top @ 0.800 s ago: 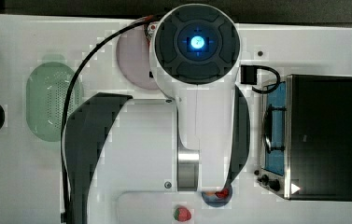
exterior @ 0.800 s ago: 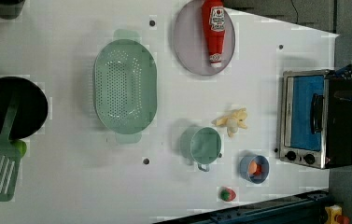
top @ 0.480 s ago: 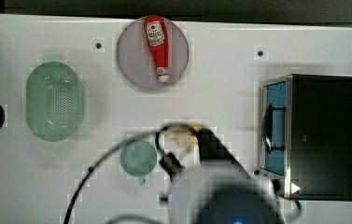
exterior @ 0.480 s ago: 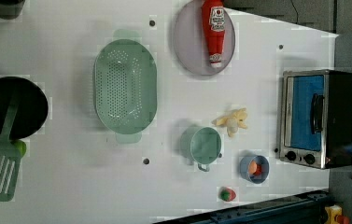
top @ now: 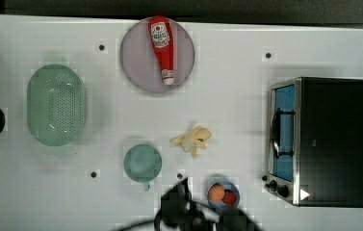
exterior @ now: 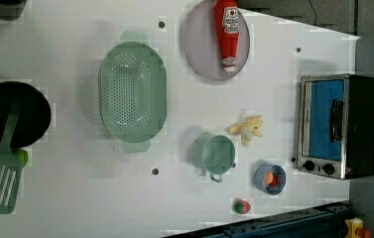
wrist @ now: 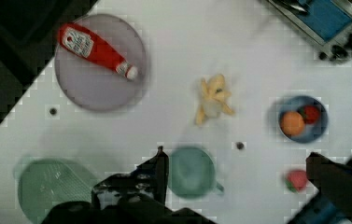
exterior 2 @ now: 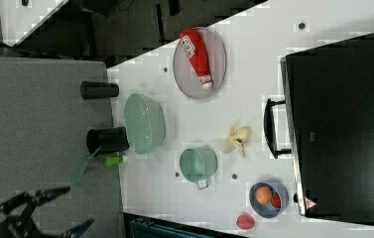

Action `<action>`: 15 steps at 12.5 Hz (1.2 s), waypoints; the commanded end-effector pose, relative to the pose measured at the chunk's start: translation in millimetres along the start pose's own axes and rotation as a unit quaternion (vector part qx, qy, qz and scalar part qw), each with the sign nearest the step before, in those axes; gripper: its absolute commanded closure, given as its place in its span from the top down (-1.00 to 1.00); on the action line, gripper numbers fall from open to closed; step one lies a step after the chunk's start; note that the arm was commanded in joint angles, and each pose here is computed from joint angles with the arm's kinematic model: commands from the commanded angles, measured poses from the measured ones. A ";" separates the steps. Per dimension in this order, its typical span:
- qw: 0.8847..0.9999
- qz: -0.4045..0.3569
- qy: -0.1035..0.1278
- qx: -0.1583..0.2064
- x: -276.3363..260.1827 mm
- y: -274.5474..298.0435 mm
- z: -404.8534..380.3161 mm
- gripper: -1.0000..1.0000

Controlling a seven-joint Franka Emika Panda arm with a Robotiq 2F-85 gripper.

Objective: Pick banana from table and place on oven.

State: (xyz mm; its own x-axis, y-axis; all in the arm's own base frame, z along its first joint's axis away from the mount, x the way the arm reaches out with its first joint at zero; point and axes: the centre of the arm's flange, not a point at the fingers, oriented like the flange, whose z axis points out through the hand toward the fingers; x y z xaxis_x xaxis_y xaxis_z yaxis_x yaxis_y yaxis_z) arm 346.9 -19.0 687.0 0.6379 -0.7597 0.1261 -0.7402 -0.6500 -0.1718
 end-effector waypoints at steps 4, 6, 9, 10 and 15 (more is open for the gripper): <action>0.989 0.025 -0.092 -0.111 40.3 -41.1 217.3 1.00; 0.991 0.028 -0.084 -0.104 46.1 -43.8 261.7 1.00; 0.991 0.033 -0.082 -0.105 47.9 -36.4 329.8 1.00; 0.991 0.035 -0.080 -0.104 47.1 -32.2 352.3 1.00; 0.991 0.042 -0.074 -0.107 40.8 -12.1 452.0 1.00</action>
State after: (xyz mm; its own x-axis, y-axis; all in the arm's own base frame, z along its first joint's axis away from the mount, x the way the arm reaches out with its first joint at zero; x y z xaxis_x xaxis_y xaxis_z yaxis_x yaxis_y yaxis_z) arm 475.2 -23.2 257.3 0.6332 -0.7730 -0.0404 -0.7716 -0.6344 0.0456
